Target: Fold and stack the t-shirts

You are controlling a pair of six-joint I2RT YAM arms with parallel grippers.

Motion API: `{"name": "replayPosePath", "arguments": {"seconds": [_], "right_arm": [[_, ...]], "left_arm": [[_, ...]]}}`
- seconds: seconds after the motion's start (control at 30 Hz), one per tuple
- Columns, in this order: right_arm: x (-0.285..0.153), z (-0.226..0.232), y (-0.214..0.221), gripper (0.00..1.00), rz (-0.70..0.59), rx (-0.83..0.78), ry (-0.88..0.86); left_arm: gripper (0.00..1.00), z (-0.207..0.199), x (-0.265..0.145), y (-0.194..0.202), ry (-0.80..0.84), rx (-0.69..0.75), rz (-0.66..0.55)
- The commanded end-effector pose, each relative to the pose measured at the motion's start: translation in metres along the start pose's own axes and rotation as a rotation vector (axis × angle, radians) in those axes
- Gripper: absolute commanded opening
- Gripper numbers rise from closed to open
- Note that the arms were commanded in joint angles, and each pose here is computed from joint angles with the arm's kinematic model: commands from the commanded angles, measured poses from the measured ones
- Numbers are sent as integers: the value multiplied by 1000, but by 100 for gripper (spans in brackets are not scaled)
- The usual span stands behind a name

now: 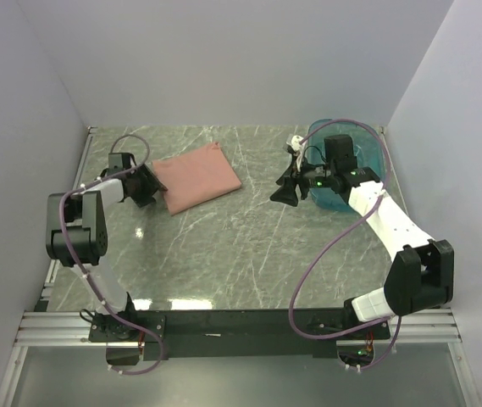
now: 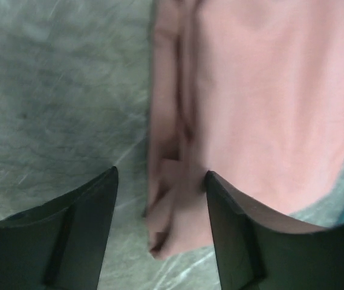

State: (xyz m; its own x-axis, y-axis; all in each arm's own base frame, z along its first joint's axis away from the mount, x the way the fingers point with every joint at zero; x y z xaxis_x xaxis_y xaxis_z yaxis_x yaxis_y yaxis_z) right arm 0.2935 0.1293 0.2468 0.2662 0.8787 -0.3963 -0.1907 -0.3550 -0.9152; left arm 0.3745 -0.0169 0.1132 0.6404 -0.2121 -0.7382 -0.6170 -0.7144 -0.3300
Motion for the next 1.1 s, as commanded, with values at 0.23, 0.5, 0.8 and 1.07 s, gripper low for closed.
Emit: {"name": "replayPosePath", "arguments": {"seconds": [0.23, 0.5, 0.8, 1.07], "right_arm": [[-5, 2, -6, 68, -45, -29, -9], [-5, 2, -5, 68, -45, -27, -16], [-5, 3, -5, 68, -50, -29, -31], [-6, 5, -6, 68, -53, -31, -38]], "left_arm": [[60, 3, 22, 8, -142, 25, 4], [48, 7, 29, 13, -161, 27, 20], [32, -1, 49, 11, -150, 43, 48], [0, 8, 46, 5, -188, 65, 29]]}}
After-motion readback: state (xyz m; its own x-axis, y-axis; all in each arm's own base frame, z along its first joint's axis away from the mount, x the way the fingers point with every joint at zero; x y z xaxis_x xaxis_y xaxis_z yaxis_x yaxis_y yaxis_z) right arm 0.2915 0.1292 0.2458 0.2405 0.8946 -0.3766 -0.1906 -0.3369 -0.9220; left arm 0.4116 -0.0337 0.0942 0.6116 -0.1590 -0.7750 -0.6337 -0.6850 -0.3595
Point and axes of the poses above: each gripper's point midway between its finger pads, its own x axis out along the fingers, its own z axis along the line the jaws close on, y = z × x, the point moved 9 cm from there along -x, back along the fingers, and after that the axes turned 5 degrees about -x, right-handed, at the moved point
